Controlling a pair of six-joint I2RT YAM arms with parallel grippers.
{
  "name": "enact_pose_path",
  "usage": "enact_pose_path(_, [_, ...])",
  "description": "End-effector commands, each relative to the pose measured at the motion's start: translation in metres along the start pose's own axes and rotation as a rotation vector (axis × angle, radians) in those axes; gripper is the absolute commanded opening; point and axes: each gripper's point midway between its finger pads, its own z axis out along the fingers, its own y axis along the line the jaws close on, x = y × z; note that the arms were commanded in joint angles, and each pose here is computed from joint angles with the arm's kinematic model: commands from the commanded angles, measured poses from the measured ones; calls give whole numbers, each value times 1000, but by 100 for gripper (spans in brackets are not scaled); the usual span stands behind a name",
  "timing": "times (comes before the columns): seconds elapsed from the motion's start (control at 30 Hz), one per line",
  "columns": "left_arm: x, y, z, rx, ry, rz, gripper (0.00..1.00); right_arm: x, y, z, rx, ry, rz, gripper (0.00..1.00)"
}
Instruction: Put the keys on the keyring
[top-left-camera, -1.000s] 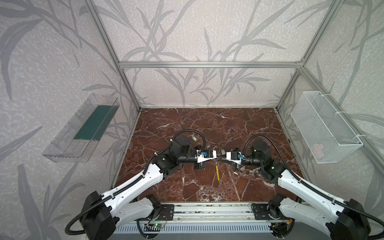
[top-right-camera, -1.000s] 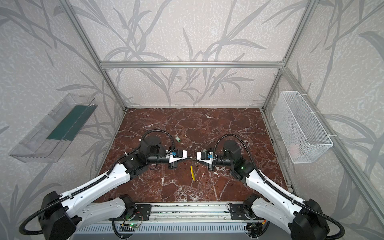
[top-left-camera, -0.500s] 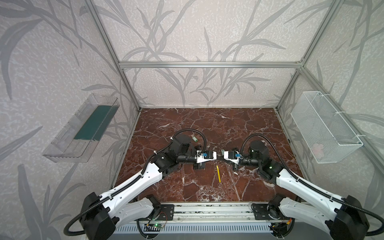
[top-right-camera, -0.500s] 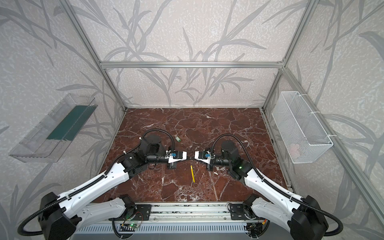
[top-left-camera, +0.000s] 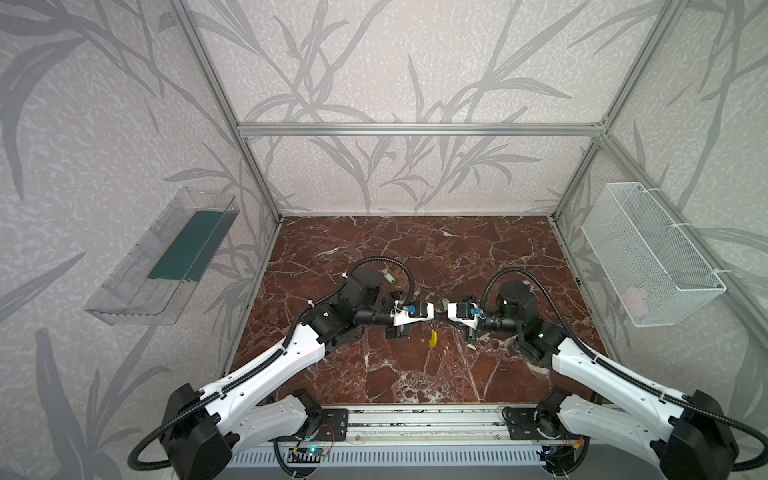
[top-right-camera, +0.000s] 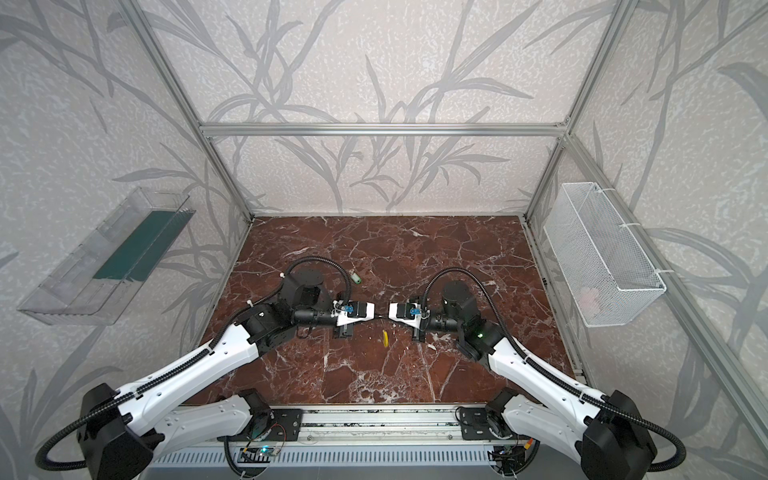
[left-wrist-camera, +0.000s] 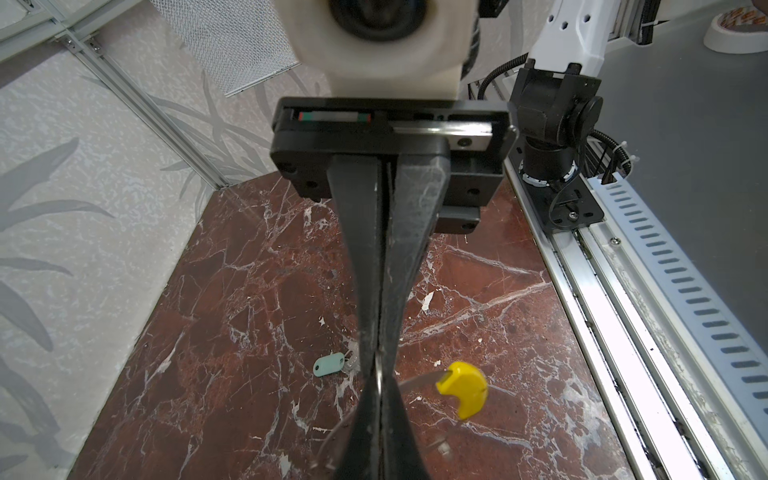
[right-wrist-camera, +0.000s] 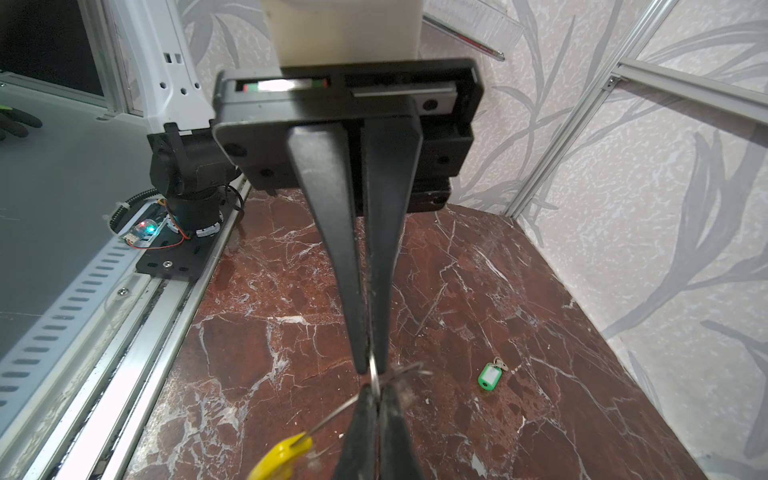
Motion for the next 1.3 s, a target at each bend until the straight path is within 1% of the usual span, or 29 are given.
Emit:
enact_pose_path(0.0, [-10, 20, -9, -106, -26, -73, 32, -10, -6, 0, 41, -70, -9, 0])
enact_pose_path(0.1, [-4, 25, -15, -188, -68, -92, 40, -15, -11, 0, 70, -133, 21, 0])
enact_pose_path(0.13, [-4, 27, -17, -213, -84, -99, 41, -17, -11, 1, 70, -147, 27, 0])
enact_pose_path(0.23, [-5, 26, -22, -245, -131, -125, 39, -19, -13, 3, 69, -176, 30, 0])
enact_pose_path(0.37, [-6, 19, -22, -241, -200, -139, 37, -25, -18, 3, 84, -199, 37, 0])
enact_pose_path(0.5, [-7, 17, -20, -224, -214, -145, 36, -26, -17, 5, 70, -207, 39, 0])
enact_pose_path(0.7, [-8, 20, -19, -239, -224, -131, 34, -27, -16, 5, 59, -210, 39, 0])
enact_pose_path(0.73, [-8, 21, -19, -241, -226, -129, 33, -26, -15, 6, 58, -206, 41, 0])
enact_pose_path(0.97, [-10, 19, -16, -218, -229, -123, 15, -25, -15, 7, 46, -205, 39, 0])
enact_pose_path(1.1, [-15, 18, -14, -186, -235, -117, 5, -24, -15, 8, 46, -204, 42, 0])
enact_pose_path(1.13, [-16, 18, -13, -178, -233, -117, 1, -24, -16, 8, 49, -204, 41, 0])
enact_pose_path(1.17, [-16, 18, -12, -167, -224, -115, 0, -23, -16, 8, 52, -201, 44, 0])
enact_pose_path(1.2, [-14, 17, -10, -157, -206, -118, 0, -21, -17, 9, 59, -192, 49, 3])
enact_pose_path(1.23, [-12, 17, -9, -141, -172, -124, 0, -18, -20, 10, 71, -177, 51, 11])
enact_pose_path(1.27, [-11, 17, -9, -125, -139, -121, 0, -15, -21, 10, 82, -156, 45, 22])
